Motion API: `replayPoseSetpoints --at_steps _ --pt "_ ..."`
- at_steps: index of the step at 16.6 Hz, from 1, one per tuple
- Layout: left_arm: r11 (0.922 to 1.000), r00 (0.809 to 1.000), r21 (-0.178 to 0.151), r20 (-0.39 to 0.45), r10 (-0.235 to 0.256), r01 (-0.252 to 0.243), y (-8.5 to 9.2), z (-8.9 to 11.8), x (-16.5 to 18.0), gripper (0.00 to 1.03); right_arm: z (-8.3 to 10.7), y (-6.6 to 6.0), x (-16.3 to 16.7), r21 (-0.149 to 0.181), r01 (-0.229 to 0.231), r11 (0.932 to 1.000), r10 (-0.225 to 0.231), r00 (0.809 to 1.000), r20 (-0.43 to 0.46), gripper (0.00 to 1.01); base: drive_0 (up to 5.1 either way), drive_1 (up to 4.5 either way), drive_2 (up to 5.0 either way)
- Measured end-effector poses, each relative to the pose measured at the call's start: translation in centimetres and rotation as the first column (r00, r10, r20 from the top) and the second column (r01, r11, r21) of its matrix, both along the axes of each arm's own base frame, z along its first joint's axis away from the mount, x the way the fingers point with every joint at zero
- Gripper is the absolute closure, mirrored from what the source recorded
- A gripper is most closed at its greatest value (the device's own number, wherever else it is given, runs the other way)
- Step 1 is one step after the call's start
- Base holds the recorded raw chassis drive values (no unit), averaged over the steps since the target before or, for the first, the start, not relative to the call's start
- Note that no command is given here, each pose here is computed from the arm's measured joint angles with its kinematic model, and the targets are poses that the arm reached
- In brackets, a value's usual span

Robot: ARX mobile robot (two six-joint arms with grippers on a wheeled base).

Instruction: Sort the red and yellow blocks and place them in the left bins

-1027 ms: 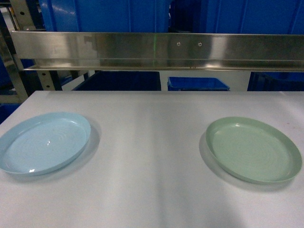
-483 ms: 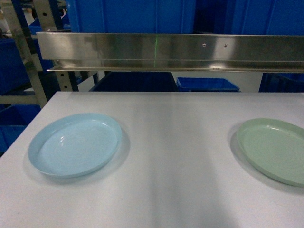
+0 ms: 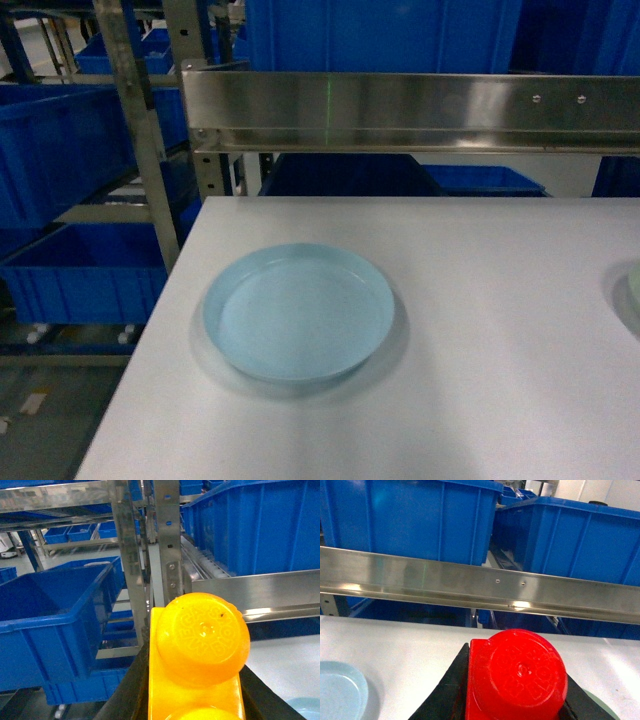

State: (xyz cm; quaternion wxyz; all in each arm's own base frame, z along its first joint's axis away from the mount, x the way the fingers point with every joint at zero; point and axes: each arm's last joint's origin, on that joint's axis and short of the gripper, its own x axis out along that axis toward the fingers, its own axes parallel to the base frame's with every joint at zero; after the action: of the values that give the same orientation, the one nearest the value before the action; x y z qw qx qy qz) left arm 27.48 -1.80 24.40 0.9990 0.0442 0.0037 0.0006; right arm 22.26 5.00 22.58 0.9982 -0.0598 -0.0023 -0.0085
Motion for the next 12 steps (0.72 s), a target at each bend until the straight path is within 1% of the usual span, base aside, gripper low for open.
replayPoseSetpoints --at_steps 8,12 --pt "1.0000 1.000 0.000 -0.002 0.001 -0.001 0.01 -0.05 0.01 0.75 -0.02 -0.02 0.01 0.000 0.001 1.0000 -0.001 1.000 -0.001 0.74 0.0 0.00 0.0" --pt "1.0000 1.000 0.000 -0.002 0.001 -0.001 0.01 -0.05 0.01 0.75 0.00 -0.02 0.01 0.000 0.001 1.0000 -0.001 1.000 0.000 0.74 -4.9 2.42 2.4"
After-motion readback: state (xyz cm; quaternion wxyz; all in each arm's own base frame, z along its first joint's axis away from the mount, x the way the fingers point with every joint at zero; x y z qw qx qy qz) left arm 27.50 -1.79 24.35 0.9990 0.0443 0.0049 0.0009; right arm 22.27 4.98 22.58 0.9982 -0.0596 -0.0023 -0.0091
